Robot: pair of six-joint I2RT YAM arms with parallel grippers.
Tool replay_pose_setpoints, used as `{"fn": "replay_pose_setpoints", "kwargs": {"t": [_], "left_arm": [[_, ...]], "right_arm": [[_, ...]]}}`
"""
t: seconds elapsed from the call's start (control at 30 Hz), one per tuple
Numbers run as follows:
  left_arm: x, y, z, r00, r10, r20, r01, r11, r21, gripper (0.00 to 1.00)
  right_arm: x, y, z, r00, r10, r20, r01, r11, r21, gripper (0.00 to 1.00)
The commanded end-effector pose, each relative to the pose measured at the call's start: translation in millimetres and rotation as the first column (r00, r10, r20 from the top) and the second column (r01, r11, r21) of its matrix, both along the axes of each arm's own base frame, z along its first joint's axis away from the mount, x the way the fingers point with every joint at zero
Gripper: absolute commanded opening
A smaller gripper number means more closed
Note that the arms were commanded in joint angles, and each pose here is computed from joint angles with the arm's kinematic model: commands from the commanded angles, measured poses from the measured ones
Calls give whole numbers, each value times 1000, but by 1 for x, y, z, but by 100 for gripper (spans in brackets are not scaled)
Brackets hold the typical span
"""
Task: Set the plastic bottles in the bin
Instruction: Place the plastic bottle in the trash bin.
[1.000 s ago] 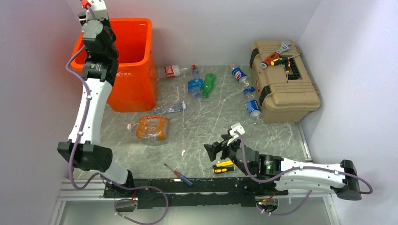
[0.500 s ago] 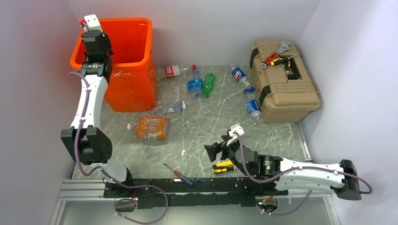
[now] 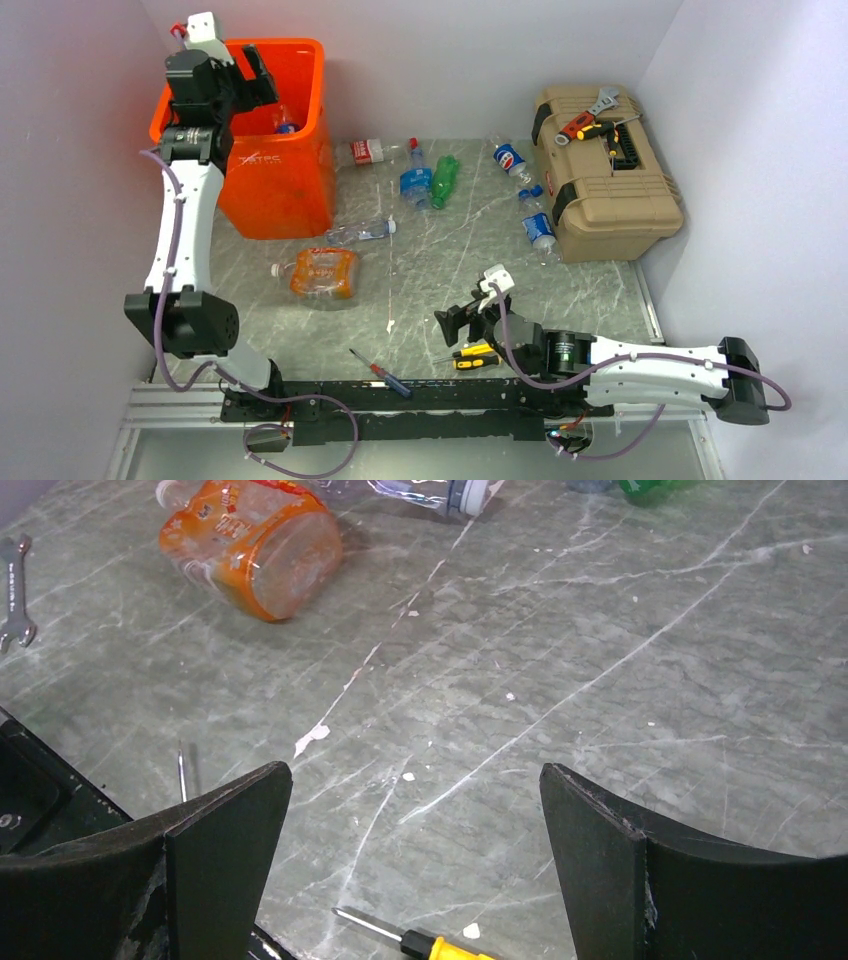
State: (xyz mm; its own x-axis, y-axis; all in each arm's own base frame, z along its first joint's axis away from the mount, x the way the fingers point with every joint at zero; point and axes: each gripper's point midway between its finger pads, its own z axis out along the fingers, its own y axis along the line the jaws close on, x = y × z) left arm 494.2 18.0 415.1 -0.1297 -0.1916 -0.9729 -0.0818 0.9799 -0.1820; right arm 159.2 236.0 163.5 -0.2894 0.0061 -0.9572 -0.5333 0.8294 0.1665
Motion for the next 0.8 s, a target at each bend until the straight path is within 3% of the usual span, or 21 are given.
{"fn": "replay_pose_setpoints", "kwargs": {"t": [0.0, 0.13, 0.23, 0.43, 0.53, 0.6, 0.77], "left_arm": [[-65, -31, 126, 951, -89, 296, 100, 995, -22, 100], [-107, -95, 157, 894, -274, 353, 267, 961, 71, 99], [-136, -157, 145, 837, -455, 306, 431, 891, 144, 99], [-188, -255, 41, 684, -729, -36, 709, 652, 271, 99], [-212, -272, -15, 644, -743, -181, 754, 577, 313, 100], [-223, -272, -42, 640, -736, -223, 762, 570, 307, 100], [-252, -268, -93, 577, -781, -241, 815, 532, 228, 99]], "right_arm": [[6, 2, 23, 999, -33, 27, 32, 999, 39, 100], [14, 1, 22, 997, -73, 4, 73, 997, -4, 100], [28, 1, 22, 992, -119, -40, 117, 992, -42, 100], [67, -5, 19, 969, -171, -177, 176, 984, 14, 99], [88, -22, 23, 946, -254, -201, 270, 961, 57, 99], [102, -35, 24, 923, -327, -201, 344, 937, 57, 99], [135, -76, 6, 808, -557, -192, 551, 830, -90, 97]]}}
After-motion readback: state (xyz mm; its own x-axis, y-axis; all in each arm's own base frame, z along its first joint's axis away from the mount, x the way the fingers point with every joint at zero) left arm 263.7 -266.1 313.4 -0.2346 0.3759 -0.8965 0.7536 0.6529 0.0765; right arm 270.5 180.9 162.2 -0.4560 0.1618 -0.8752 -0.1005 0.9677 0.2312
